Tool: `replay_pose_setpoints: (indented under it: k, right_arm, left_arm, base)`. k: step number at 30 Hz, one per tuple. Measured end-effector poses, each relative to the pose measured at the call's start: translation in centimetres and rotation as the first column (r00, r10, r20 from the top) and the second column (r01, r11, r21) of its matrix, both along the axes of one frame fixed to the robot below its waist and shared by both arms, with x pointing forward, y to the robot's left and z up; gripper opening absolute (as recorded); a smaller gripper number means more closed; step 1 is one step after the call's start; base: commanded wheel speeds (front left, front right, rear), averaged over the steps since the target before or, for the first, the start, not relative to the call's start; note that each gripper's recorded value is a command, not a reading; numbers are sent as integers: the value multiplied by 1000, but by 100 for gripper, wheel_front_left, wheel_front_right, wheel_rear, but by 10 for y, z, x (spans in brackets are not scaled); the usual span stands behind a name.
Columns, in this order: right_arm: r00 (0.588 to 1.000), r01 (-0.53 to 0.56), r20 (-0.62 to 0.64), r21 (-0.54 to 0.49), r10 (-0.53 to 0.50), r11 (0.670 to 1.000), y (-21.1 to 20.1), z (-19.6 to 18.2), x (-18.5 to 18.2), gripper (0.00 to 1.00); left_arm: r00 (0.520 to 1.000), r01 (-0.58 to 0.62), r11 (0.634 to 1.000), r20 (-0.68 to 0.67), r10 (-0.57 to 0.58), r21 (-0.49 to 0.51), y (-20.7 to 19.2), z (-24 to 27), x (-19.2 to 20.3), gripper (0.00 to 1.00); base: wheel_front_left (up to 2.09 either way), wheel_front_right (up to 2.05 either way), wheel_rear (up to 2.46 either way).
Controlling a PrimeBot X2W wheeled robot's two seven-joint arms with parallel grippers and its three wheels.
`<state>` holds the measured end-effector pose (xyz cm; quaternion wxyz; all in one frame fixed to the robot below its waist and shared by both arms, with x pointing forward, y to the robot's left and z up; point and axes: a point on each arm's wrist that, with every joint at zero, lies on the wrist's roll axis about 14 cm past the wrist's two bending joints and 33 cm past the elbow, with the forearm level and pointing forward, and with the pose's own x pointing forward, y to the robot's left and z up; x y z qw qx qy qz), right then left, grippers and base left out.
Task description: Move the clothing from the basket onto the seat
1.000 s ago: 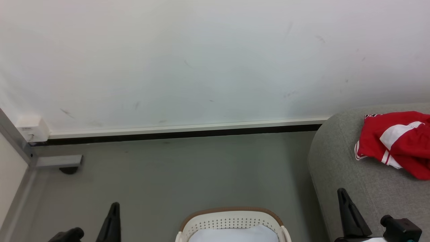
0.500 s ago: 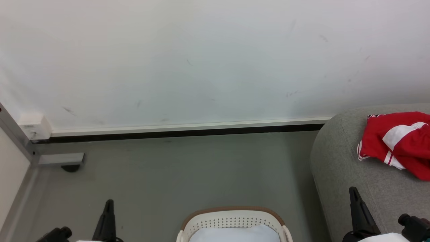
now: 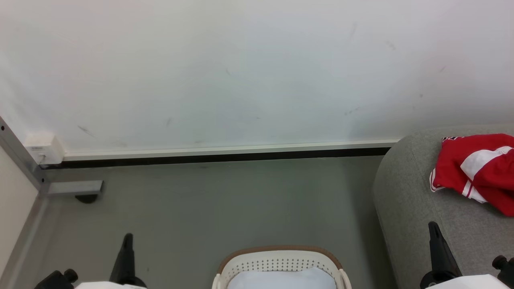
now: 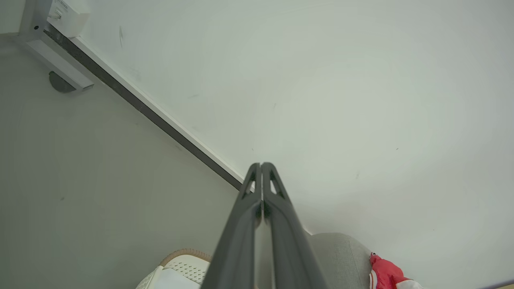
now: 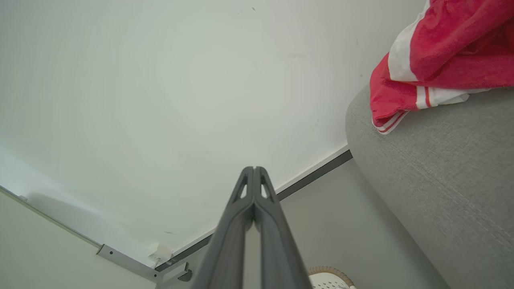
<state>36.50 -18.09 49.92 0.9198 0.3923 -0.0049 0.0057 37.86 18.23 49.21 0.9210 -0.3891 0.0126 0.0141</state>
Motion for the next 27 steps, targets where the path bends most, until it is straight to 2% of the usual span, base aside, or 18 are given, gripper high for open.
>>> replay_pose_setpoints:
  k: [14, 27]
  right_arm:
    - [1000, 10, -5, 166, -9, 986, -5, 3, 6, 0]
    - [1000, 18, -17, 297, -14, 955, -10, 2, 8, 0]
  left_arm:
    - [1000, -15, 986, -6, 15, -163, 5, 4, 3, 0]
    - [1000, -21, 955, -11, 19, -296, 8, 6, 5, 0]
  base:
    - [0, 0, 0]
    - [0, 0, 0]
